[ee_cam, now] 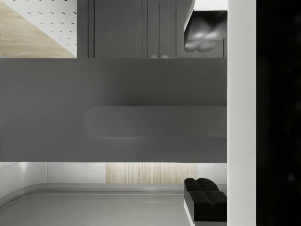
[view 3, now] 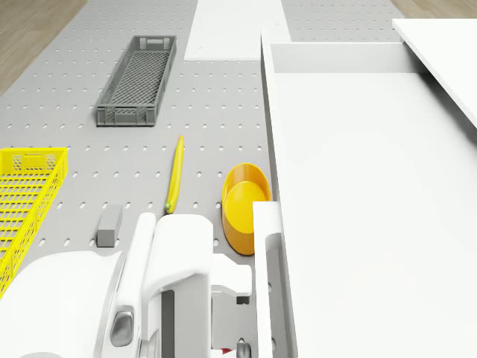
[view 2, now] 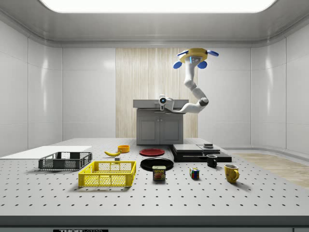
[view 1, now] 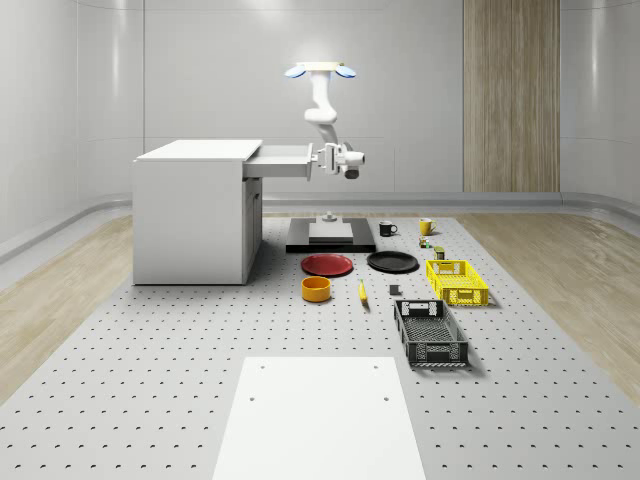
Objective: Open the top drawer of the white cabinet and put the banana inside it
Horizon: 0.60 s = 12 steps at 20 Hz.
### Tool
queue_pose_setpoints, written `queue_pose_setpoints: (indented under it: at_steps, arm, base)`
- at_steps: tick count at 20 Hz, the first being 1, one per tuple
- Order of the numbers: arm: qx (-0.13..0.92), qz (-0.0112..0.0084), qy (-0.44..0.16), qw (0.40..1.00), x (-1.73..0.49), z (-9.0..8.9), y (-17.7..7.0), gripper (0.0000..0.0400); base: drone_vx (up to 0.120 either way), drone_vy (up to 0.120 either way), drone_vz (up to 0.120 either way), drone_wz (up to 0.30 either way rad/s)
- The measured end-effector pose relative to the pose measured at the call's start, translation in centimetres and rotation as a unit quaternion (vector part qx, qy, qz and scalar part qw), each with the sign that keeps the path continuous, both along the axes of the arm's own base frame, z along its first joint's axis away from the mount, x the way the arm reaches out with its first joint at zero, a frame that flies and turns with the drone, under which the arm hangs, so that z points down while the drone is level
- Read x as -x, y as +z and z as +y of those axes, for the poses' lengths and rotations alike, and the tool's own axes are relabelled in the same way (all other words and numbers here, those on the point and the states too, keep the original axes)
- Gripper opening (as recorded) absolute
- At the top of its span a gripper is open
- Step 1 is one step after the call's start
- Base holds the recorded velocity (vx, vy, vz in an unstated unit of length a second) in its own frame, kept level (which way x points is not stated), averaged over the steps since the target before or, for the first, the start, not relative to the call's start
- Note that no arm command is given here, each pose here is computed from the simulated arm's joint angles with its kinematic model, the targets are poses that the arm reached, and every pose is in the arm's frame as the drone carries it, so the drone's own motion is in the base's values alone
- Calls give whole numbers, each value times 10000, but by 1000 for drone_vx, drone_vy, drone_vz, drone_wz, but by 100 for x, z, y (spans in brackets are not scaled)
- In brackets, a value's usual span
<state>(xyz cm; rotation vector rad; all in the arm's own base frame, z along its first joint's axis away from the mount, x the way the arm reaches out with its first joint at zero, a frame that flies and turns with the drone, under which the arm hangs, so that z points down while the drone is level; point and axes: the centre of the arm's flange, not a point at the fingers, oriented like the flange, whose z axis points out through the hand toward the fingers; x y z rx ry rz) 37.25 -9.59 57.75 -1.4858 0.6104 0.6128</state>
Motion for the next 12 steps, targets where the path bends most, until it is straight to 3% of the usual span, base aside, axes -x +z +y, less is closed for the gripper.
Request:
queue_pose_setpoints:
  at_steps: [4, 12]
  arm:
    - [-3, 0, 0, 10000, -1, -7, 0, 399]
    - [-4, 1, -1, 10000, -1, -11, 0, 400]
  base:
    - [0, 120, 0, 0]
    - [115, 120, 0, 0]
